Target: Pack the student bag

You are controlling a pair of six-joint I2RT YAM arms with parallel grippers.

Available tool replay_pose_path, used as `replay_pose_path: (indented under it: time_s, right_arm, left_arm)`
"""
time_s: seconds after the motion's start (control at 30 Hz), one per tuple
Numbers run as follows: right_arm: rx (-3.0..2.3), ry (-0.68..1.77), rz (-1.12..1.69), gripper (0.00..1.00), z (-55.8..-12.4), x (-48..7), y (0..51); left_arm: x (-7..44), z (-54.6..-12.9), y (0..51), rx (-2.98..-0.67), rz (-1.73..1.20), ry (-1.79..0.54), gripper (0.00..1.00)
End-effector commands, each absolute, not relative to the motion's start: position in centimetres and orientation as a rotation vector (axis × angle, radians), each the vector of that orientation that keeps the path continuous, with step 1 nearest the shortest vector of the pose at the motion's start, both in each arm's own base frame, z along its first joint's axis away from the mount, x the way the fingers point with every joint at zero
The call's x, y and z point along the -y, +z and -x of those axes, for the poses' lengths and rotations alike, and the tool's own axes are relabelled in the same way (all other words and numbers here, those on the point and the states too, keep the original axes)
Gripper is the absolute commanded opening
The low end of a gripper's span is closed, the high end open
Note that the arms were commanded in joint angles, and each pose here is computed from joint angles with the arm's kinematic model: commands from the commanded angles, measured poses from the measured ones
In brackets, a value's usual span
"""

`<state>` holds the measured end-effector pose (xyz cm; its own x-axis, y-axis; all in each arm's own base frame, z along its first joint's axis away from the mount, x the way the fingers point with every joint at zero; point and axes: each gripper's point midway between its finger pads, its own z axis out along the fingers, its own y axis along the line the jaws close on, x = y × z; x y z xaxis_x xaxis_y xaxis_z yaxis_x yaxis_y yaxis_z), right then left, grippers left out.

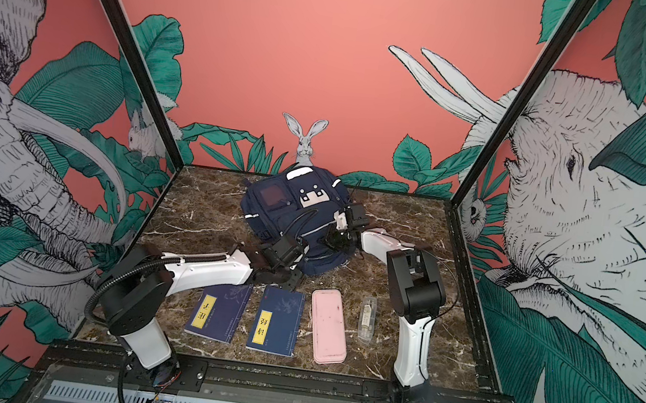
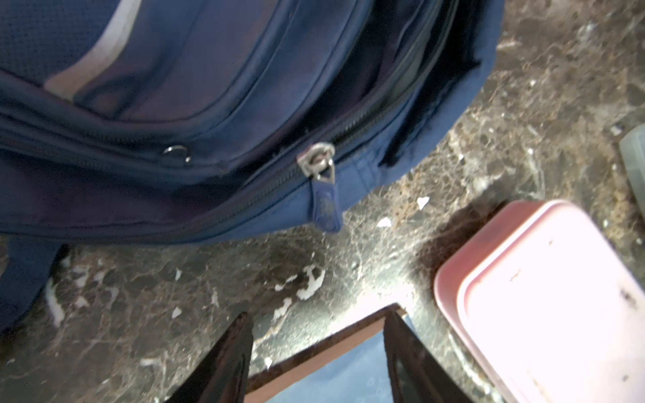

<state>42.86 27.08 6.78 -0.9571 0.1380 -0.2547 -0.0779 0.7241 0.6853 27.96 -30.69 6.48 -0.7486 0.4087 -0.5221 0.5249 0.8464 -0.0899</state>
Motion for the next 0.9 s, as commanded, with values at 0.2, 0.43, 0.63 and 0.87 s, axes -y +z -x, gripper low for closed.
replay_pose_path:
  time_s: [0.2, 0.43, 0.63, 0.87]
  right_arm:
    - [-2.600, 1.081, -0.025, 0.18, -42.8, -27.1, 7.3]
    - [-2.633, 1.074, -0.040, 0.18, -41.9, -26.8, 6.2]
    - [-2.631, 1.078, -0.037, 0.18, -42.0, -27.0, 6.4]
    - [-2.643, 1.063, -0.022, 0.18, -41.8, -26.9, 6.3]
  left_arm:
    - [32.8, -30.8, 7.9, -2.486, -0.630, -0.269, 0.56]
    - [32.5, -31.5, 6.7, -2.523, -0.638, -0.153, 0.49]
    - [32.4, -31.9, 6.1, -2.532, -0.627, -0.116, 0.42]
    - [32.3, -32.1, 6.5, -2.511, -0.632, -0.114, 0.28]
